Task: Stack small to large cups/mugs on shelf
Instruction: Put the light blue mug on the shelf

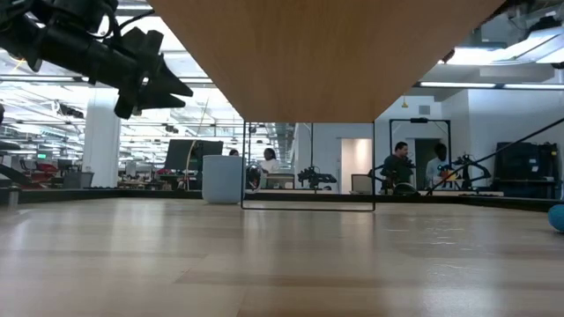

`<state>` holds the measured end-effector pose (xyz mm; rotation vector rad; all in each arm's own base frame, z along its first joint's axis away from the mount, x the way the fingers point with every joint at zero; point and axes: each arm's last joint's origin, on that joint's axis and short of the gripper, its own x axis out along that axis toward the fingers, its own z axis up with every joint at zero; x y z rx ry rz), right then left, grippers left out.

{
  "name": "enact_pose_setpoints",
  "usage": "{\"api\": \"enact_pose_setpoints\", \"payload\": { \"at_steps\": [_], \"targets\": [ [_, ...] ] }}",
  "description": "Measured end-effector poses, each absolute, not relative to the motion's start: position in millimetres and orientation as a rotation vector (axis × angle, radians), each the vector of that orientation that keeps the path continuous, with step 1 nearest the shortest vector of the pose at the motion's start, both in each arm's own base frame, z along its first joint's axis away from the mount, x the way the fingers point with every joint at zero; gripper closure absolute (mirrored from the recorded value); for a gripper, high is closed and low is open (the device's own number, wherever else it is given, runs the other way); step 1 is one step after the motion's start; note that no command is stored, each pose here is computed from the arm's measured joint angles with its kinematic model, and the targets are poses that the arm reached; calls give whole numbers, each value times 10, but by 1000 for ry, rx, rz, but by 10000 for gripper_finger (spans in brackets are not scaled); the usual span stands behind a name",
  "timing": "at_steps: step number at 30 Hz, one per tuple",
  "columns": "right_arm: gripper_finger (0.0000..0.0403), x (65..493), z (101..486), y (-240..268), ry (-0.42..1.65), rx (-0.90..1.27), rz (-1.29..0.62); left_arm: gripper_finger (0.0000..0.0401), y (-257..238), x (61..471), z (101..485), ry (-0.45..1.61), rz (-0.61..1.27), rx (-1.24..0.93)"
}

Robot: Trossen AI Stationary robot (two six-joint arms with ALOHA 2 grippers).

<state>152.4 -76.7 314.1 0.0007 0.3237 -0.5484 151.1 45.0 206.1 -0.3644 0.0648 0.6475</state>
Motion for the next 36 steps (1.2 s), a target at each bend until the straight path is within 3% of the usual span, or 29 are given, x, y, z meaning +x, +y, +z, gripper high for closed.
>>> {"api": "enact_pose_setpoints", "payload": {
  "at_steps": [16,24,36],
  "targets": [
    [276,1607,2915,-895,311,61,-592,239,459,1564,2448,60,615,-146],
    [276,1629,2897,-906,320,63,-591,239,499,1654,2520,439,689,-22],
    [276,1628,2894,-905,314,96,-596,239,833,2088,2817,582,780,21]
  ]
}}
